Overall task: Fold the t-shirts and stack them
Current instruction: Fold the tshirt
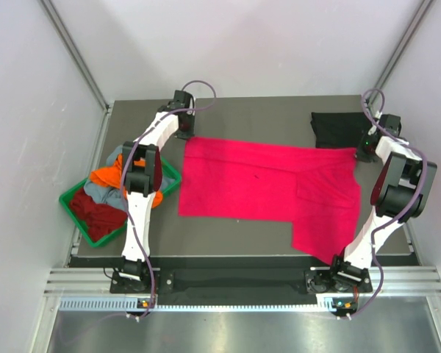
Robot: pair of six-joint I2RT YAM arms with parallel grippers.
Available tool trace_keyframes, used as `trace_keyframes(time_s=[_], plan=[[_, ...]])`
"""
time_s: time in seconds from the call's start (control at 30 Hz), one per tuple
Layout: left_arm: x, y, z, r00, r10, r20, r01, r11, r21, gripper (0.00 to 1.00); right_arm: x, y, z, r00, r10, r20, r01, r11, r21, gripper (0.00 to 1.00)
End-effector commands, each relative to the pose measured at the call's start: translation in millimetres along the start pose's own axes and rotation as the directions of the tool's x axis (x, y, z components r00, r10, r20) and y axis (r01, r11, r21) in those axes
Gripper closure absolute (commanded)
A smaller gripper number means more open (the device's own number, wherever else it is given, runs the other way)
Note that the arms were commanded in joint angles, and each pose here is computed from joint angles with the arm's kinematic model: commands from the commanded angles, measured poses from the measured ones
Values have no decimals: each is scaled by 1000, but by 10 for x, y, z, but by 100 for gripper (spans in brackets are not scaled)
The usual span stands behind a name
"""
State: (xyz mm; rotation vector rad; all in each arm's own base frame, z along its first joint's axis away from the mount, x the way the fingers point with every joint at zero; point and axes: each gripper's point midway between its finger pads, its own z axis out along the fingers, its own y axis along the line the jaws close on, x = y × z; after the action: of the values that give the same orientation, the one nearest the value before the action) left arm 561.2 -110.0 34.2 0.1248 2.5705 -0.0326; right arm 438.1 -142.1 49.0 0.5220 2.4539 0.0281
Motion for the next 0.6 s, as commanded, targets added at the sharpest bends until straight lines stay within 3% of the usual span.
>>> trace_keyframes(time_s=[0.0, 0.03, 0.17, 0.4, 0.57], plan=[[-72, 303, -66, 998, -48, 33, 51, 993, -104, 96, -271, -34, -36, 996, 41, 82, -41, 999, 6, 87], [-110, 297, -105, 997, -56, 47, 61, 993, -101, 83, -293, 11, -59, 996, 42, 84, -42, 999, -3, 85], [-310, 239, -410, 988, -89, 124, 97, 993, -65, 66, -411, 65, -230, 992, 82, 93, -83, 997, 9, 69], [-433, 83, -1053, 986, -37, 161, 41, 999, -22, 66, -434, 83, -725, 977, 202, 70, -206, 977, 56, 47], [-303, -63, -1646, 978, 52, 203, -38, 997, -75, 66, -302, 199, -1002, 968, 247, 44, -249, 968, 29, 40]])
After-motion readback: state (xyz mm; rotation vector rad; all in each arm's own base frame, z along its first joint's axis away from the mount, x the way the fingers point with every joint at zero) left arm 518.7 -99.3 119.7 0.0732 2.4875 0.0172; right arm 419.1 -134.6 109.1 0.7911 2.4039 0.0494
